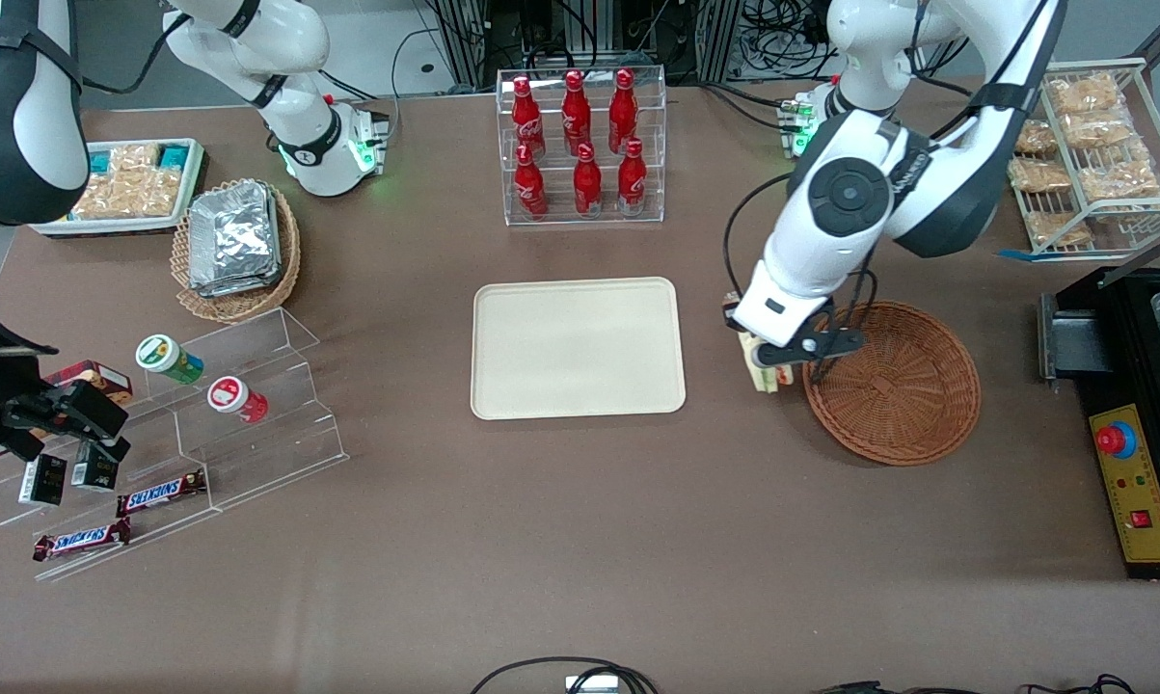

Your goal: Place sandwich from basket to tray

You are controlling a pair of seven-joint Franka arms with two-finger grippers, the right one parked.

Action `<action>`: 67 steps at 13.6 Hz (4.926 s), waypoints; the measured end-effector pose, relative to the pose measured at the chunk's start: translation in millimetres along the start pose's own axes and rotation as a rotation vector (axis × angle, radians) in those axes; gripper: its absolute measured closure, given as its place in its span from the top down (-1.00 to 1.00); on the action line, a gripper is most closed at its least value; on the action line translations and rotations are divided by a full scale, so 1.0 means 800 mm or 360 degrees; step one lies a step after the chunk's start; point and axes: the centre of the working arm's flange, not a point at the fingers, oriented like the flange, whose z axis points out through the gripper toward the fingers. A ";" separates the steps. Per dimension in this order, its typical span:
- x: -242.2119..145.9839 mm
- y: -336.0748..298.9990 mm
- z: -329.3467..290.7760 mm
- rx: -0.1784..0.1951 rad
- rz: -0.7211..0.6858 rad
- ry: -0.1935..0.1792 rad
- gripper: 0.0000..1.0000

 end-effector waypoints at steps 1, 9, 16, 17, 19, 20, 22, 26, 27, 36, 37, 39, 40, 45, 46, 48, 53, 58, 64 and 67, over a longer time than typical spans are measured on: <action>-0.007 0.014 0.006 0.0000 0.0031 -0.0016 -0.69; -0.046 0.118 0.077 0.0170 0.0342 0.0027 -0.55; -0.084 0.190 0.159 0.0143 0.0473 -0.0051 -0.43; -0.088 0.194 0.175 0.0153 0.0484 -0.0063 -0.42; -0.095 0.203 0.204 0.0161 0.0499 -0.0077 -0.42; -0.099 0.207 0.217 0.0162 0.0504 -0.0083 -0.42; -0.102 0.209 0.235 0.0166 0.0510 -0.0102 -0.42; -0.115 0.217 0.253 0.0181 0.0491 -0.0134 -0.18; -0.116 0.217 0.256 0.0184 0.0482 -0.0138 -0.15; -0.072 0.227 0.203 0.0154 0.0225 -0.0062 0.49; -0.060 0.226 0.186 0.0169 0.0191 -0.0053 0.49; -0.033 0.215 0.161 0.0223 0.0085 -0.0041 0.49; -0.016 0.205 0.153 0.0246 0.0029 -0.0031 0.49; 0.064 0.137 0.098 0.0361 -0.0262 0.0028 0.53; 0.075 0.120 0.080 0.0366 -0.0324 0.0027 0.56; 0.099 0.079 0.042 0.0327 -0.0420 0.0005 0.61; 0.141 -0.047 -0.042 0.0278 -0.0310 -0.0094 0.67; 0.144 -0.114 -0.086 0.0273 -0.0221 -0.0162 0.79; 0.140 -0.188 -0.146 0.0162 -0.0173 -0.0139 0.97; 0.126 -0.248 -0.187 0.0102 -0.0071 -0.0131 0.99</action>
